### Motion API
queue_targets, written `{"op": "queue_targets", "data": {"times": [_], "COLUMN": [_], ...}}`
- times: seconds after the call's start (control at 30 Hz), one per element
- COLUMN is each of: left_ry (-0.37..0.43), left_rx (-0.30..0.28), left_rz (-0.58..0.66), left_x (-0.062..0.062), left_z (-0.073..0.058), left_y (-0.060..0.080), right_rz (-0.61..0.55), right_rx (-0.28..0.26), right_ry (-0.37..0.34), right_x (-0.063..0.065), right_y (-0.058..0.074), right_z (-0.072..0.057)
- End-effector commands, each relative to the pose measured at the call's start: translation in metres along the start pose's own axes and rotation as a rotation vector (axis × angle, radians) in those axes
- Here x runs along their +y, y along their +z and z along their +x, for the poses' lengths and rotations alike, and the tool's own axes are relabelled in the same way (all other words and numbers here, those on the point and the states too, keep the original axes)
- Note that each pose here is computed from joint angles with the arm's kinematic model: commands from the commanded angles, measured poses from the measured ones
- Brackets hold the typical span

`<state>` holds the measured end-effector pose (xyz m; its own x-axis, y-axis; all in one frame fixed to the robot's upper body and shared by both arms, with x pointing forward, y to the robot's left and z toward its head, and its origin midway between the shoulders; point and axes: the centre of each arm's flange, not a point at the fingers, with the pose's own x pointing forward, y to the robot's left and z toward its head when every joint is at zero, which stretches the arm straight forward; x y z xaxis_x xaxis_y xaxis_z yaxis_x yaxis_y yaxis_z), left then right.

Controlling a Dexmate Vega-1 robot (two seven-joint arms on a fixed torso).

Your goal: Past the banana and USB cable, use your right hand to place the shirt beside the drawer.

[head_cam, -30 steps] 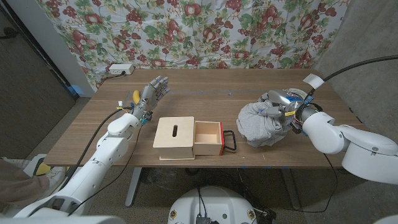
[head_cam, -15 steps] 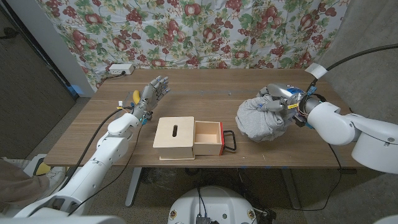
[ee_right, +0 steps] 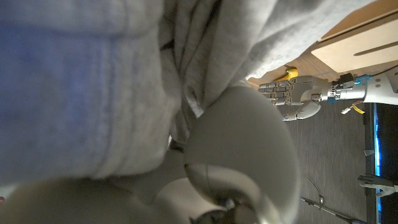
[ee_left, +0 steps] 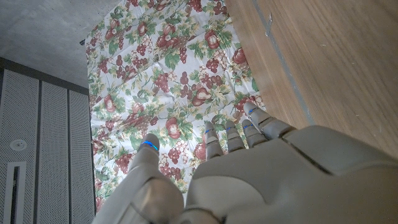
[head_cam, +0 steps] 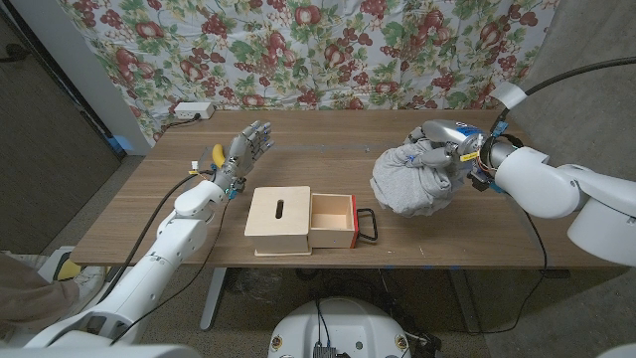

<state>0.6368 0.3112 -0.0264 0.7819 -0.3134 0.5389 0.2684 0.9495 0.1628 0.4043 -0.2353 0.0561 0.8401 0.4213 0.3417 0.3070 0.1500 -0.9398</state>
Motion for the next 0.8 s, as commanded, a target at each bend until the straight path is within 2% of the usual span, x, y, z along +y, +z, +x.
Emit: {"op": "queue_targets", "data": {"times": [0.03, 0.5, 0.8], "left_ry": [-0.007, -0.002, -0.001], "left_rx": [0.002, -0.001, -0.003], "left_rz": [-0.004, -0.012, -0.009], "left_x": [-0.005, -0.009, -0.009], "left_z": [0.002, -0.004, -0.008], "left_y": [-0.001, -0.002, -0.001], "right_rz": [-0.015, -0.012, 0.017], "right_rx": [-0.068, -0.143, -0.210], "right_ry": [-0.033, -0.064, -0.079], "right_x": [-0.025, -0.037, -0.041], "right_y": [0.013, 0.028, 0.038], "right_z": [-0.002, -0.008, -0.006]}}
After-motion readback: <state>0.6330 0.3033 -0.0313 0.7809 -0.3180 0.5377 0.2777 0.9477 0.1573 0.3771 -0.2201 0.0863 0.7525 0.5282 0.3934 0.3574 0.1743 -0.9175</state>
